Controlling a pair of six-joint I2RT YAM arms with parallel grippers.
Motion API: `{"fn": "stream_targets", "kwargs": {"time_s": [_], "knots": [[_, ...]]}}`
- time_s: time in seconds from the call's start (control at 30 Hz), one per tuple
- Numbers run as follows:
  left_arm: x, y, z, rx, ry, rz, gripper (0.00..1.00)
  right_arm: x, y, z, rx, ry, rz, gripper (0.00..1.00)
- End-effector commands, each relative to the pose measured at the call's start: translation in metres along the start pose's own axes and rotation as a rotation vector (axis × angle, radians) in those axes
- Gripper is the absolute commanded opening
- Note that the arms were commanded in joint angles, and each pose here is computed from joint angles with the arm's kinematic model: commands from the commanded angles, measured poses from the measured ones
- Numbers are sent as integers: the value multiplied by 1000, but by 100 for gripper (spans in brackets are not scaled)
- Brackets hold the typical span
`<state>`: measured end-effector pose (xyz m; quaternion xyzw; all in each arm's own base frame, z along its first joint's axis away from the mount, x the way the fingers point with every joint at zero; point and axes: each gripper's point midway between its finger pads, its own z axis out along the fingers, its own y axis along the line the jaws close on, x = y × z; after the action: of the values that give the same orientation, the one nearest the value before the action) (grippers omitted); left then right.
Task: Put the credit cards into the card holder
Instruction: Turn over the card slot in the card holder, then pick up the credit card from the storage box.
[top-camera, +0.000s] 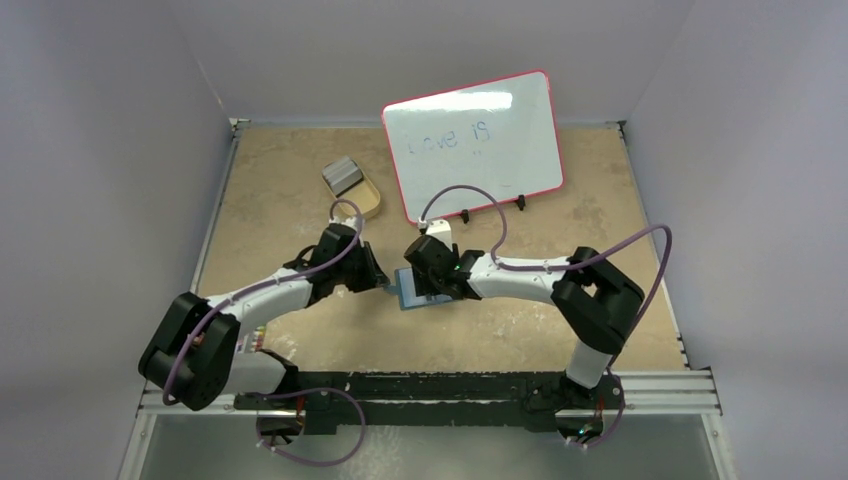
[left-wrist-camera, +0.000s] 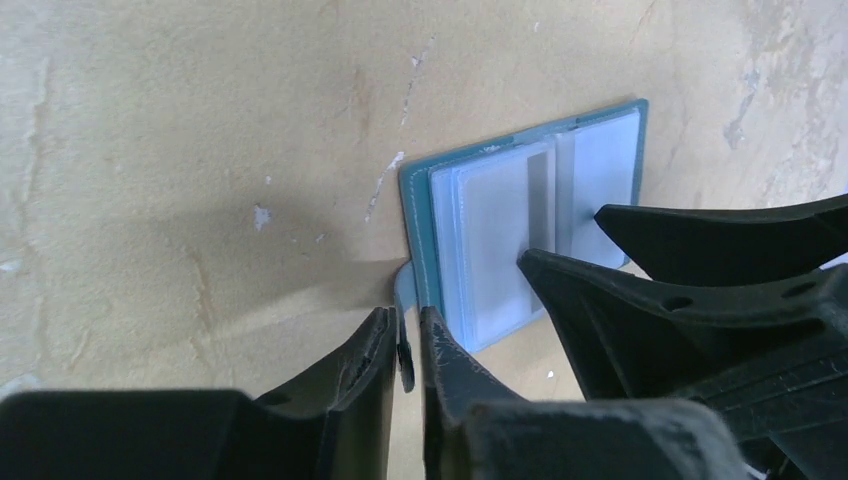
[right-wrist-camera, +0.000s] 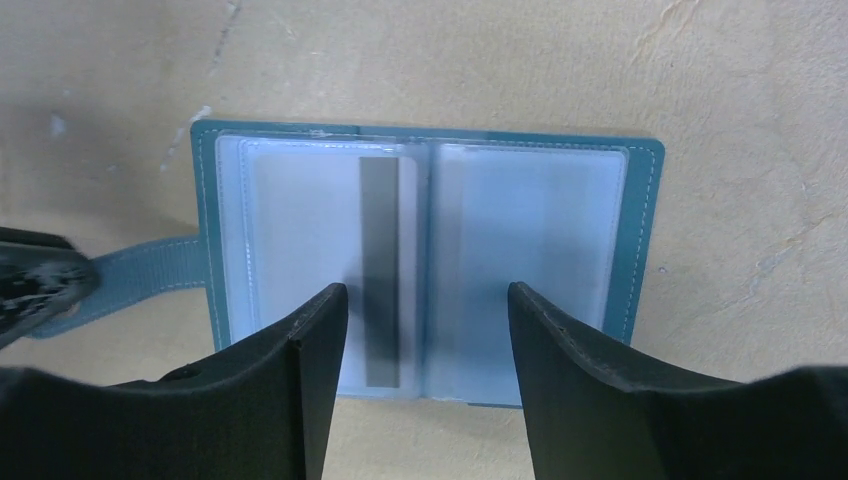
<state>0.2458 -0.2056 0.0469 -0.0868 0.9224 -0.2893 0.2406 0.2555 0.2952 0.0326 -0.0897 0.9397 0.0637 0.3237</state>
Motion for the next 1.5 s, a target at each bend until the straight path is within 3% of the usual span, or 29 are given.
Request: {"fn": "stream_targets", "kwargs": {"time_s": [0.0,0.13,0.37,0.53,0.87,1.2,1.47], "knots": [[-37,-23,-17,18,-133,17,18,3,-10,9,51,-20,22,63],[-71,-28,-42,-32,-270,30,39,14,-15,18,74,0,21,62],[-144,-16,-74,-182,-388,101,46,12,-15,7,38,-14,28,60],[-187,-23,-77,-286,-344,272,49,-6,0,-9,-60,-56,21,61],[-260,6,-60,-556,-386,492,51,-25,0,-19,-118,-112,14,61],[-304,38,-7,-669,-266,619,53,-28,2,-21,-131,-118,25,61],[-314,68,20,-773,-172,694,56,-27,6,-17,-140,-103,18,61]]}}
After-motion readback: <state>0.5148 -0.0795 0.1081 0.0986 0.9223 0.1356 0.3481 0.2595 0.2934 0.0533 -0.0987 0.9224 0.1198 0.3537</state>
